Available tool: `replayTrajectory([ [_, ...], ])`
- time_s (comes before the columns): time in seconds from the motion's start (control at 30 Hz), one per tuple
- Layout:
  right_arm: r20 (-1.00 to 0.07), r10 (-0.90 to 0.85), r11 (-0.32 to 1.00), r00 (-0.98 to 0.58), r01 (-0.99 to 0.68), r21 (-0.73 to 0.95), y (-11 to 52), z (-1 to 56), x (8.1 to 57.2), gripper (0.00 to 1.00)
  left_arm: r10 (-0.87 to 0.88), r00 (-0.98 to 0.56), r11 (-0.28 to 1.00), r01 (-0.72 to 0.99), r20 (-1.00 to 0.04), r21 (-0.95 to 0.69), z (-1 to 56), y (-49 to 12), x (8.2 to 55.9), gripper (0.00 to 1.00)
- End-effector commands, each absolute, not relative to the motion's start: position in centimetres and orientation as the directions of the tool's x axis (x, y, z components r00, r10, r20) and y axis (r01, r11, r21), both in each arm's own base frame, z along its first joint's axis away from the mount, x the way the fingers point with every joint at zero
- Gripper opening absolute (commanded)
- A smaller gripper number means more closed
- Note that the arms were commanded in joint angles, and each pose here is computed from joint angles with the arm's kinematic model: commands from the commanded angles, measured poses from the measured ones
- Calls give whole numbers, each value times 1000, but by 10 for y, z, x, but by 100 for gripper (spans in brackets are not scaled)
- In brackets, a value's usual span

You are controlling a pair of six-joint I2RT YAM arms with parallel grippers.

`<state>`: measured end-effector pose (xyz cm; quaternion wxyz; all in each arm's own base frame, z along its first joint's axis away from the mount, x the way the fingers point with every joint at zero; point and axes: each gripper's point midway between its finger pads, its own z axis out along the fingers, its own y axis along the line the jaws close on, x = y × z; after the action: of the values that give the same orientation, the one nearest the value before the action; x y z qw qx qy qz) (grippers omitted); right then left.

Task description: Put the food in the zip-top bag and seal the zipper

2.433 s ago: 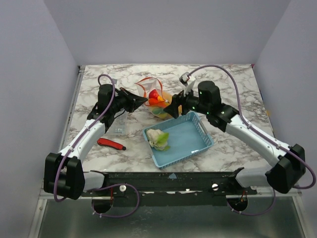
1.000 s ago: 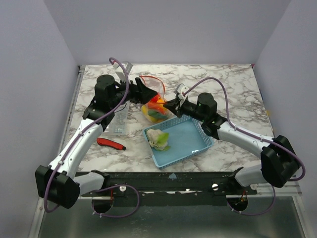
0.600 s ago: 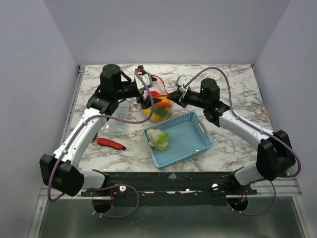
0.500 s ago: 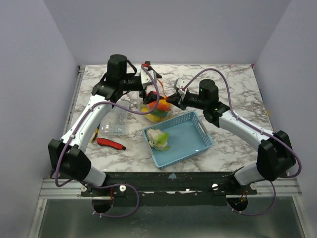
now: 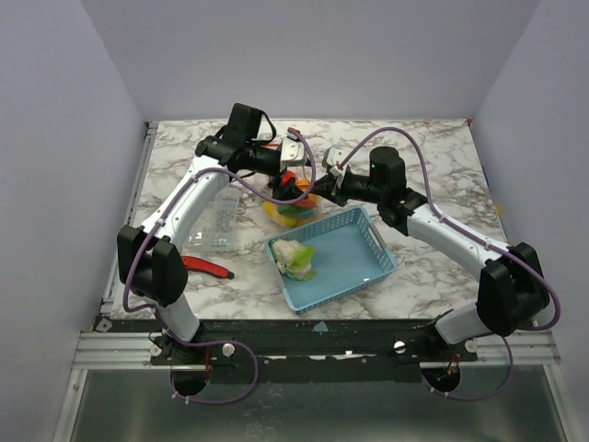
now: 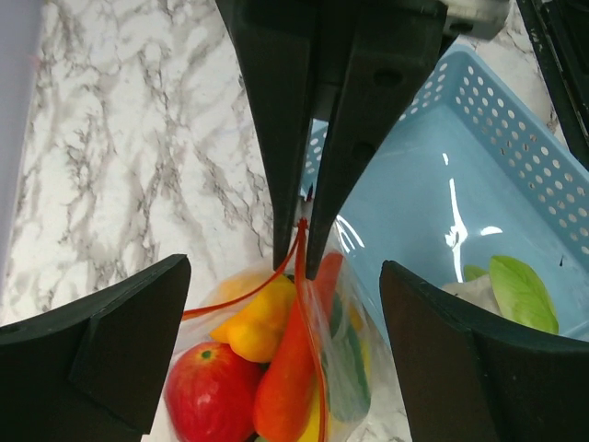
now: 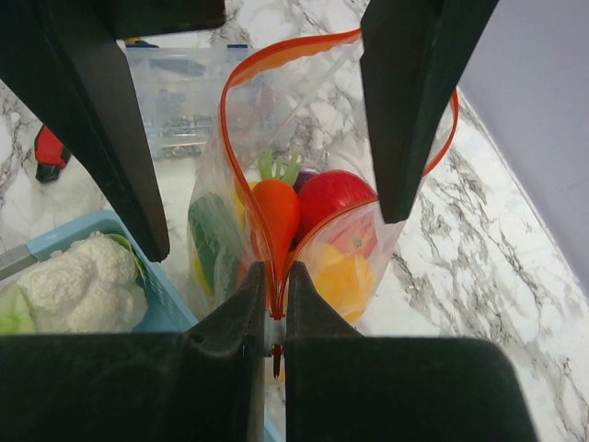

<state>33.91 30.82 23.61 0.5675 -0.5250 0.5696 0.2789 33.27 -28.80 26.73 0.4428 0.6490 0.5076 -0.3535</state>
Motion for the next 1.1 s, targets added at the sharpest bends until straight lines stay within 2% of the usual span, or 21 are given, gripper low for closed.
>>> replayTrajectory([
  [0.0,-941,-250,273,228,-916,-295,310,258,331,0,385,264,-81,964,-884,253,249,-285,341,74],
  [0.2,-942,-251,270,223,-919,-289,310,256,330,0,399,305,-2,943,-865,332,246,-278,347,49],
  [0.33,-940,-265,267,213,-921,-284,310,252,331,0,411,306,56,932,-859,359,250,-274,349,40],
  [0.4,-939,-269,255,212,-925,-282,310,251,329,0,393,316,72,926,-863,372,259,-276,345,43],
  [0.5,-940,-268,242,210,-930,-276,312,252,328,0,341,348,66,918,-873,391,276,-283,336,67],
  [0.57,-940,-268,229,209,-934,-273,313,253,326,1,318,336,29,931,-886,364,286,-287,328,73],
  [0.73,-936,-267,216,230,-932,-291,311,259,322,1,382,251,-89,968,-889,235,283,-290,319,77],
  [1.07,-924,-290,205,248,-927,-313,308,262,321,0,441,206,-145,977,-874,158,270,-287,320,75],
])
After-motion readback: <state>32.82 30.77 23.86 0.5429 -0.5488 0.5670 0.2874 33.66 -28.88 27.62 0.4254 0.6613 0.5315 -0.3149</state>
